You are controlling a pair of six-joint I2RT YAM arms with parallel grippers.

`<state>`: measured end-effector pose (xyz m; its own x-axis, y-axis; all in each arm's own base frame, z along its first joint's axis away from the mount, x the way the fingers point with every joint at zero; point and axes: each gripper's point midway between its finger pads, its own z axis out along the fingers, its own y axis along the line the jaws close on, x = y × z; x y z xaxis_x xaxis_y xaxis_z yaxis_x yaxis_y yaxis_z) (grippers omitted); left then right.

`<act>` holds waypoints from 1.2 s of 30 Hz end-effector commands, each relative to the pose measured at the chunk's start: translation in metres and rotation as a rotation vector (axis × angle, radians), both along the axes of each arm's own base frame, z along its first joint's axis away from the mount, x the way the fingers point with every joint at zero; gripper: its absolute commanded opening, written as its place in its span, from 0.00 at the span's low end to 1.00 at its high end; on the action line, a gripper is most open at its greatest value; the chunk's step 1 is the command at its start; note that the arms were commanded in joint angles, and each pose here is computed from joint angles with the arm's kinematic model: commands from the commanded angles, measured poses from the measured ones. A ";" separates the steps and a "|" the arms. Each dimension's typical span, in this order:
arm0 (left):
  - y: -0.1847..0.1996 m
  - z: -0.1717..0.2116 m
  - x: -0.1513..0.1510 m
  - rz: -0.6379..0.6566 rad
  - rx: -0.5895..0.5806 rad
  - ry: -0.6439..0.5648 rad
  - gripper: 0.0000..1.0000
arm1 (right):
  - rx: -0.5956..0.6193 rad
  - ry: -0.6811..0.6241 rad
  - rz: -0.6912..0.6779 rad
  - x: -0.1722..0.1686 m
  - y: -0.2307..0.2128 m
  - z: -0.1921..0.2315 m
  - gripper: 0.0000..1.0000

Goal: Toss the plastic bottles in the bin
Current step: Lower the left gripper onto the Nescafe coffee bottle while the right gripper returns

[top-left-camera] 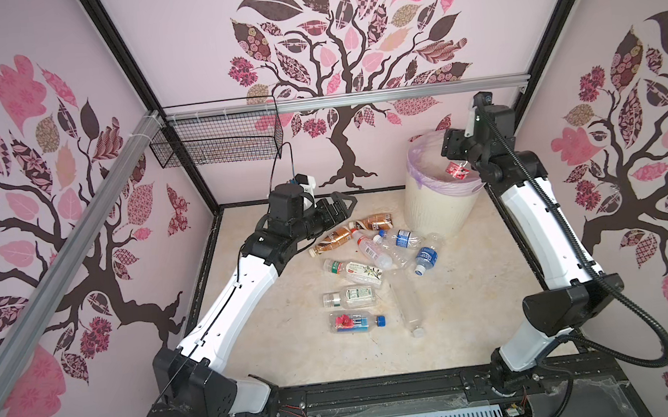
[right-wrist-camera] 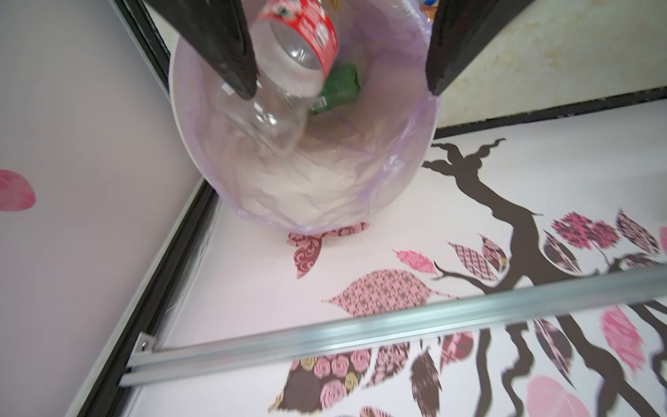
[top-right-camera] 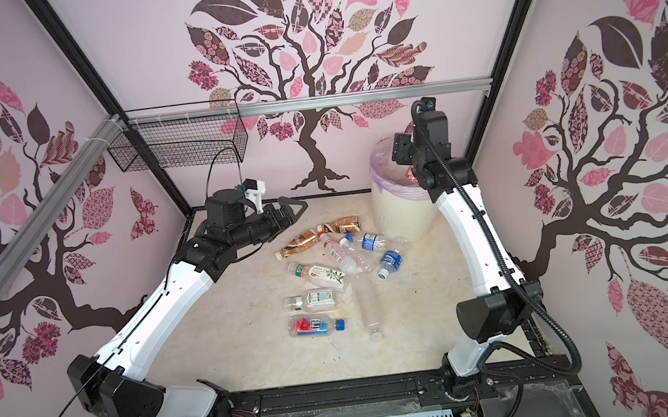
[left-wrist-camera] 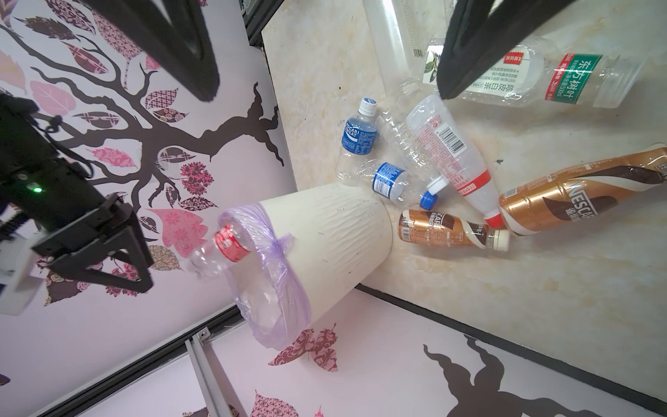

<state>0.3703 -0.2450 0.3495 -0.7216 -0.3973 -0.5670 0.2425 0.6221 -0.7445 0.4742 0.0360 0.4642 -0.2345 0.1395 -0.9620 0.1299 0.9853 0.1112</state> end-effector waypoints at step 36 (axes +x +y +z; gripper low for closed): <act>0.081 -0.199 0.083 0.051 0.687 0.403 0.98 | 0.283 0.264 0.629 -0.082 0.217 -0.150 1.00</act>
